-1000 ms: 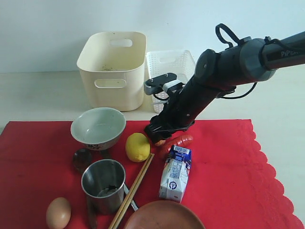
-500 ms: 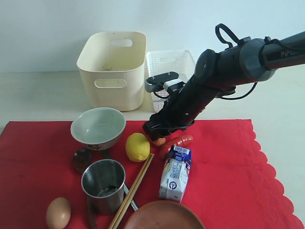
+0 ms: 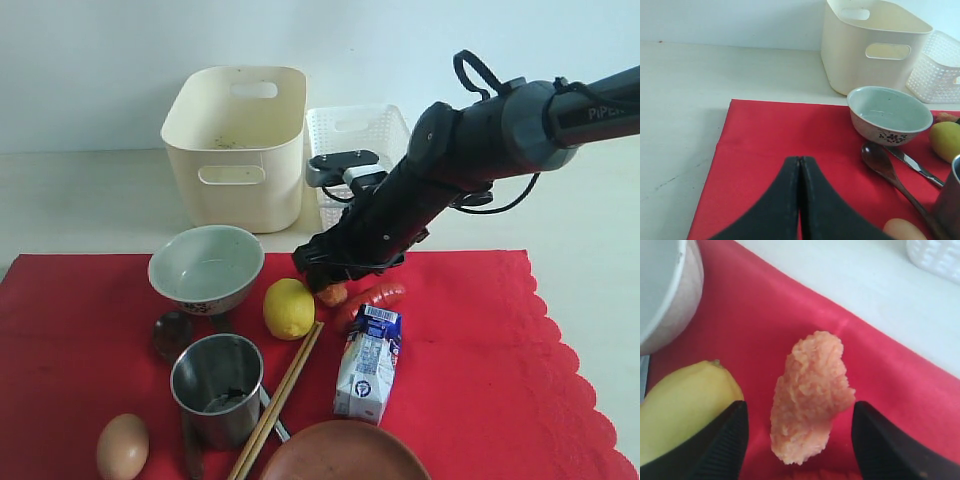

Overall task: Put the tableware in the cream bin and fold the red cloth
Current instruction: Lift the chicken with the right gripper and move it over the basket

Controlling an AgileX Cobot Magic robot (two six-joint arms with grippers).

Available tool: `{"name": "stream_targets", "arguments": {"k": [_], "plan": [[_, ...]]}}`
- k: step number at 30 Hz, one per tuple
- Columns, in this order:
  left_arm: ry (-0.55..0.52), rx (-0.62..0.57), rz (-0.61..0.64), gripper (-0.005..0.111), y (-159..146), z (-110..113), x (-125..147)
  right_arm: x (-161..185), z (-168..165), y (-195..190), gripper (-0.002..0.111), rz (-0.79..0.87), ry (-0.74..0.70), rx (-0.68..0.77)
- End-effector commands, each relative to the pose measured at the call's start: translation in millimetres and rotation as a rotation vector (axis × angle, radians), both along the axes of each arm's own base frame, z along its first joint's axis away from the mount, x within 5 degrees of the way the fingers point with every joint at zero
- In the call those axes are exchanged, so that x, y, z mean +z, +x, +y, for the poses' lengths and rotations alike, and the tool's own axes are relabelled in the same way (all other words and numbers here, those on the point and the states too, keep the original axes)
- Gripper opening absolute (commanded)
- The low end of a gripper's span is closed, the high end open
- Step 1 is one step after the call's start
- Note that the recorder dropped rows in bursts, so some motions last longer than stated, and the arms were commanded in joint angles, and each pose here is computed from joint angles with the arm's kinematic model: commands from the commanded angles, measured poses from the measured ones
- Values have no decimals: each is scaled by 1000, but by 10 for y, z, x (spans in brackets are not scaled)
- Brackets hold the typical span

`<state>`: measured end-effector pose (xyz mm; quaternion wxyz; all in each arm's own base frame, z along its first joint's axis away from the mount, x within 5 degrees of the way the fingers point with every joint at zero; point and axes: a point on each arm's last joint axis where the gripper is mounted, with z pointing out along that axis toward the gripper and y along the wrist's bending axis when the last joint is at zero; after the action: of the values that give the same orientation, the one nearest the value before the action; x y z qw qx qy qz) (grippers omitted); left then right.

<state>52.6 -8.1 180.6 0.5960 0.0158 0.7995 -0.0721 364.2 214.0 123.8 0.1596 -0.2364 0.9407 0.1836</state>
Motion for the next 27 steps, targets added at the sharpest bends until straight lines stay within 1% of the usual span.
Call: {"name": "stream_targets", "arguments": {"k": [1, 5, 7, 9, 16, 21, 27], "plan": [[-10, 6, -13, 0, 0, 2, 5, -74, 16, 26, 58, 12, 1, -16], [-10, 6, -13, 0, 0, 2, 5, -202, 15, 50, 58, 15, -10, -29], [-10, 6, -13, 0, 0, 2, 5, -198, 15, 61, 55, 3, -9, -34], [-10, 6, -13, 0, 0, 2, 5, -197, 15, 65, 46, -1, -9, -36], [-10, 6, -13, 0, 0, 2, 5, -98, 20, 60, 0, 0, 12, -61], [-10, 6, -13, 0, 0, 2, 5, 198, 21, 29, 0, -25, 51, -65], [-10, 6, -13, 0, 0, 2, 5, 760, -9, -87, 0, -103, 100, -10]]}}
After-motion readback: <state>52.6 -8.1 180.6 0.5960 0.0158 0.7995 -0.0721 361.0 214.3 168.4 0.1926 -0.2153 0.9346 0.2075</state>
